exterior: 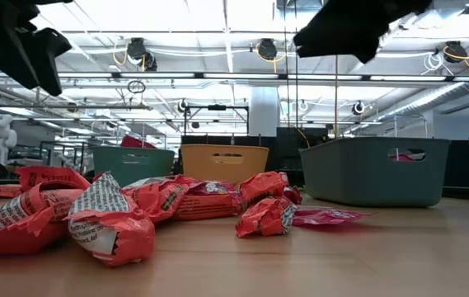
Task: Sort candy
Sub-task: Put the red pack of candy into the light blue bin
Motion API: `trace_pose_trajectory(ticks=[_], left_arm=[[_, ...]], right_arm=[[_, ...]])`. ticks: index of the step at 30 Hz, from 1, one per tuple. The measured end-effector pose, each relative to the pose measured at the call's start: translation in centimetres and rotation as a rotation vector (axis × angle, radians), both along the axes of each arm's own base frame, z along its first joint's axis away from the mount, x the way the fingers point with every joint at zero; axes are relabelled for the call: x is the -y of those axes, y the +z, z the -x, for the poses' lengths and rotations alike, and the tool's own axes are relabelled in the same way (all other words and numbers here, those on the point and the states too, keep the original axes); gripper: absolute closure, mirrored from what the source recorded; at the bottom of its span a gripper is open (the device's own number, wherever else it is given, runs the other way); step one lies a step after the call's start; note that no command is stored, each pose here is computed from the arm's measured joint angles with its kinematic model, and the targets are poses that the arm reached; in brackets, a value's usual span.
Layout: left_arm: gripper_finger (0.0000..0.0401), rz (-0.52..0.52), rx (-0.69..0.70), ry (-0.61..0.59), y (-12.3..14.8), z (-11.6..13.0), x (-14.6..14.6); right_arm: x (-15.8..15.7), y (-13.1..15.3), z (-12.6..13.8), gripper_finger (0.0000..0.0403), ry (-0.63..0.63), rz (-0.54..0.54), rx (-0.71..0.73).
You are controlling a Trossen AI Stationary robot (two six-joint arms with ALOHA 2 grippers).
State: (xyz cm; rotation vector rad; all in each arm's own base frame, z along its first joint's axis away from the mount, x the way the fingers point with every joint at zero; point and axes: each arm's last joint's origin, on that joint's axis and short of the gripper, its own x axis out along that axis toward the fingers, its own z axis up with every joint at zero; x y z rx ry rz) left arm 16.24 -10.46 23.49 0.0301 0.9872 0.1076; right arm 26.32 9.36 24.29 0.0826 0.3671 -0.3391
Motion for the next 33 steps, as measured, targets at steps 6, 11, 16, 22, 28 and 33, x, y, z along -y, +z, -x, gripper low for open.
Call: trace_pose_trajectory(ticks=[6,11,16,22,28,33], left_arm=[[0.0197,-0.003,0.002,-0.001,0.0,0.0,0.0],[0.0197,0.004,0.013,0.0,0.1,-0.1,0.1],[0.0197,0.021,0.038,0.0,0.1,-0.3,0.3],[0.0197,0.026,0.046,0.001,0.1,-0.5,0.4],[0.0197,0.028,0.048,0.002,0.1,-0.5,0.4],[0.0197,0.035,0.058,0.002,0.2,-0.6,0.5]], right_arm=[[1.1,0.2,-3.1,0.0271,-0.001,0.024,-0.128],[2.2,-0.7,-6.4,0.0273,0.032,-0.031,-0.377],[2.3,-3.0,-9.5,0.0273,0.117,-0.071,-0.541],[1.5,-5.1,-12.7,0.0263,0.232,-0.051,-0.566],[0.6,-6.0,-15.7,0.0209,0.356,-0.05,-0.502],[0.3,-8.0,-17.2,0.0157,0.382,-0.04,-0.527]])
